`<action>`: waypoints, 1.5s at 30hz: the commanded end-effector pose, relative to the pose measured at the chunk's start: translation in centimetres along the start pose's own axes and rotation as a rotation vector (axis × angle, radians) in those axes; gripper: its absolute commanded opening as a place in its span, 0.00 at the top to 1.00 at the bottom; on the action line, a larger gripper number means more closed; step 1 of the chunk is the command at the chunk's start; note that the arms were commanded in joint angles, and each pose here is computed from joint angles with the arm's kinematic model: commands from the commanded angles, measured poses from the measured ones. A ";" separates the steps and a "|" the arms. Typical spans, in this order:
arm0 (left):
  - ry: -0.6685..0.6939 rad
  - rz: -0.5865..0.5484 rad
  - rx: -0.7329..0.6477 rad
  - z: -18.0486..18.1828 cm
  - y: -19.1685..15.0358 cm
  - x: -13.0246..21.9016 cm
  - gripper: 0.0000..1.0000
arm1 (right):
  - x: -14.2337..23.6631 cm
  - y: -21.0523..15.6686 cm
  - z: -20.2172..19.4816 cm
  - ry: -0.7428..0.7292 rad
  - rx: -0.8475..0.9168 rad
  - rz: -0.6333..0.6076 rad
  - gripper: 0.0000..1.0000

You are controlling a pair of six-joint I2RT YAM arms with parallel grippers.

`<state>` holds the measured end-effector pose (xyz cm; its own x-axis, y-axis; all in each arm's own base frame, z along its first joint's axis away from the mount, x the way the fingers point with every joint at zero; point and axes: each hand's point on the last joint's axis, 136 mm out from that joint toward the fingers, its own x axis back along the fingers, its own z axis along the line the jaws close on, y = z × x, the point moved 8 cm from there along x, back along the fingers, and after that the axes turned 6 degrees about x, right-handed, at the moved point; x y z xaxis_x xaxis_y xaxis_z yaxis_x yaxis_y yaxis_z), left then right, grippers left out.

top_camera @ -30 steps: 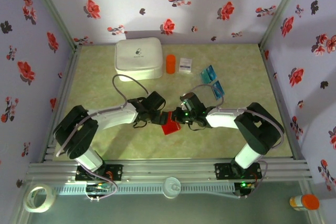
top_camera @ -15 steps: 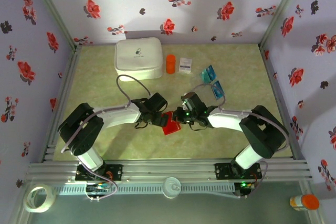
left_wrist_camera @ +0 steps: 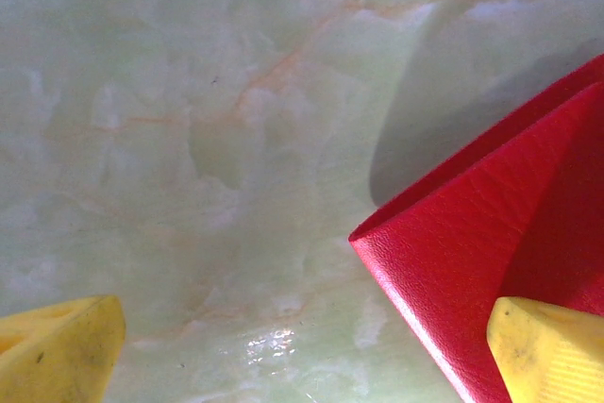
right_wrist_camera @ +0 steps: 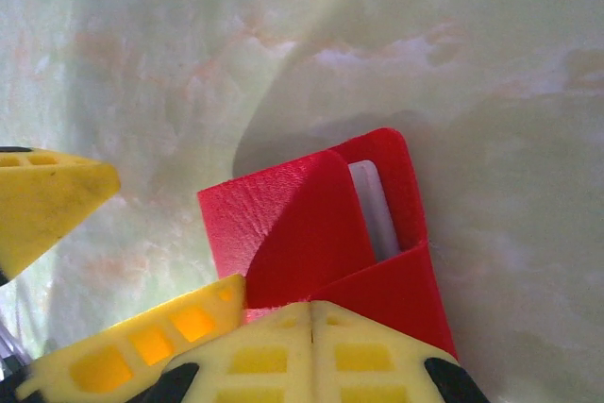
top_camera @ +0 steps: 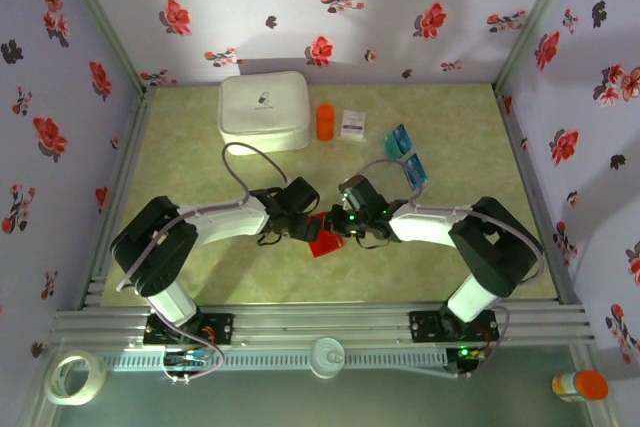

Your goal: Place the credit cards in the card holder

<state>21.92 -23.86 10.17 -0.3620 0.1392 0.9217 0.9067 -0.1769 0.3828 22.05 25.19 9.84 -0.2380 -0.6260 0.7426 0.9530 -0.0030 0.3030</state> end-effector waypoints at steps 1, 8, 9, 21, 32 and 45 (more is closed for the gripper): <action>0.056 0.038 -0.042 0.3 -0.9 -0.9 0.00 | -0.5 -0.3 -0.2 -0.018 0.014 0.005 1.00; 0.054 0.036 -0.042 0.2 -0.8 -0.9 0.00 | -0.7 -1.5 -1.8 -0.054 -0.010 0.009 1.00; 0.052 0.036 -0.045 0.2 -0.9 -0.9 0.00 | -0.7 -1.7 -1.9 -0.055 -0.014 0.009 1.00; 0.055 0.038 -0.044 0.2 -0.9 -1.0 0.00 | -0.2 -2.7 -2.3 -0.016 0.000 0.011 1.00; 0.056 0.040 -0.044 0.1 -0.8 -1.1 0.00 | -0.3 -4.2 -2.1 -0.052 0.066 0.067 1.00; 0.058 0.042 -0.044 0.2 -0.9 -1.1 0.00 | -0.4 -7.0 -4.8 -0.176 0.027 0.082 1.00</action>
<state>21.93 -24.11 10.17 -0.3646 0.1364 0.9211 0.9046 -0.1827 0.3851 20.04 24.78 8.99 -0.3495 -0.6311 0.6926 0.8946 -0.0050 0.4468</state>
